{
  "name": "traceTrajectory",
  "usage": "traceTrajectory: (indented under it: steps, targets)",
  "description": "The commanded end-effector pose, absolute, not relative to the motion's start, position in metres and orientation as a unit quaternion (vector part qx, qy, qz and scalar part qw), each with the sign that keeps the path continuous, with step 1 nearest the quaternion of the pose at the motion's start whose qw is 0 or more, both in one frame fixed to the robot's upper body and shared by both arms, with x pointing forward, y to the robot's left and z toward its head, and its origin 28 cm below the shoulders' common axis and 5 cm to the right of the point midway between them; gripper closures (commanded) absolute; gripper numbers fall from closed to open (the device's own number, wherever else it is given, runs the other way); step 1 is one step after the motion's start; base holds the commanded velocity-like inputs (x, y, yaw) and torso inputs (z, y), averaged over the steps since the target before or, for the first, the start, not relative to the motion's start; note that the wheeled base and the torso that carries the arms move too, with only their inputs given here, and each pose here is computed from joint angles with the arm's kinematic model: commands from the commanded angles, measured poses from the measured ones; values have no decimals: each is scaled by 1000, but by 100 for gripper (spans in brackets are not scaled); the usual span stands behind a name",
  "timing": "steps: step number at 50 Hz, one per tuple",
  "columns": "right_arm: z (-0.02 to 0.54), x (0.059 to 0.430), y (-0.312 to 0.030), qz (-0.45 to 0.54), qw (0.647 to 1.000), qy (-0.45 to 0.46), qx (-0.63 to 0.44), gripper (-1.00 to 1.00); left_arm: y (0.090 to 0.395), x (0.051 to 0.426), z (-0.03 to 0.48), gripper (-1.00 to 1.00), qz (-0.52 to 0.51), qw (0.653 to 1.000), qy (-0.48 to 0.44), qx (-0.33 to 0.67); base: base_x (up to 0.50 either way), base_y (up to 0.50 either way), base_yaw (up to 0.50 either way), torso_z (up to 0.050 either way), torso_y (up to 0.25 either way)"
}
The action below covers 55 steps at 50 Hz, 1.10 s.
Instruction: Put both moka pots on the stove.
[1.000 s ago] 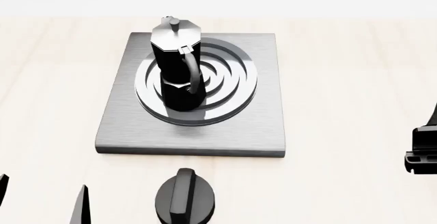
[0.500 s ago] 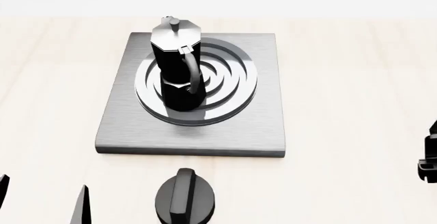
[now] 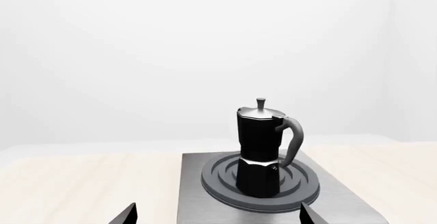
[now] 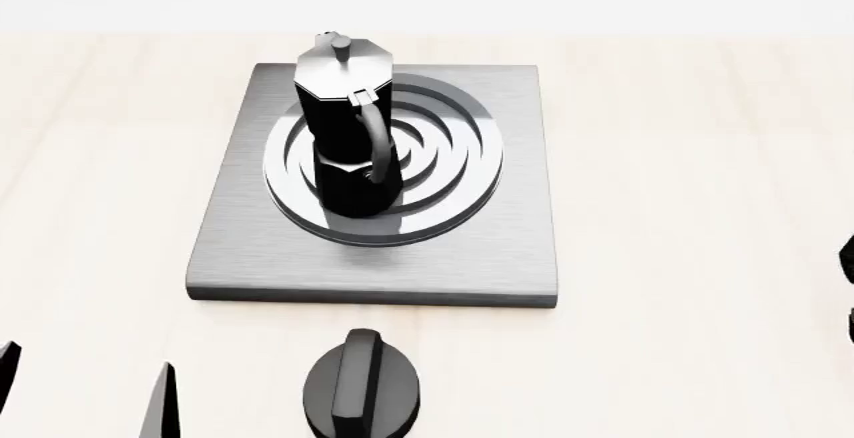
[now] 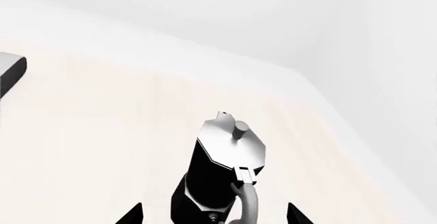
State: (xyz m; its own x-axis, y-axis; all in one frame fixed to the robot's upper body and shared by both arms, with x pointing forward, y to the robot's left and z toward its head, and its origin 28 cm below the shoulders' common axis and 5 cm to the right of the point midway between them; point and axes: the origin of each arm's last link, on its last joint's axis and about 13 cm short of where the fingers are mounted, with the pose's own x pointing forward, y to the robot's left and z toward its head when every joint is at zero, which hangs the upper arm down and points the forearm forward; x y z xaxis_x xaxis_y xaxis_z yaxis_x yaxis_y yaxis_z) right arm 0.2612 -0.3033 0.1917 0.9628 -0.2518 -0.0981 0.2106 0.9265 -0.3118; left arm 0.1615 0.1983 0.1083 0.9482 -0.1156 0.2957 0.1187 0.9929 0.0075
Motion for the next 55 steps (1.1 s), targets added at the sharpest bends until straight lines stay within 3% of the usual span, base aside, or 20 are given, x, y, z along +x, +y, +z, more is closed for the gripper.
traceTrajectory:
  steps: [1, 55]
  targets:
    - [189, 272, -317, -126, 977, 96, -142, -100, 198, 162, 108, -100, -60, 987, -148, -5, 0, 0, 0, 0, 0]
    - [187, 313, -352, -116, 971, 178, -113, -100, 195, 163, 105, -100, -67, 987, -144, -2, 0, 0, 0, 0, 0]
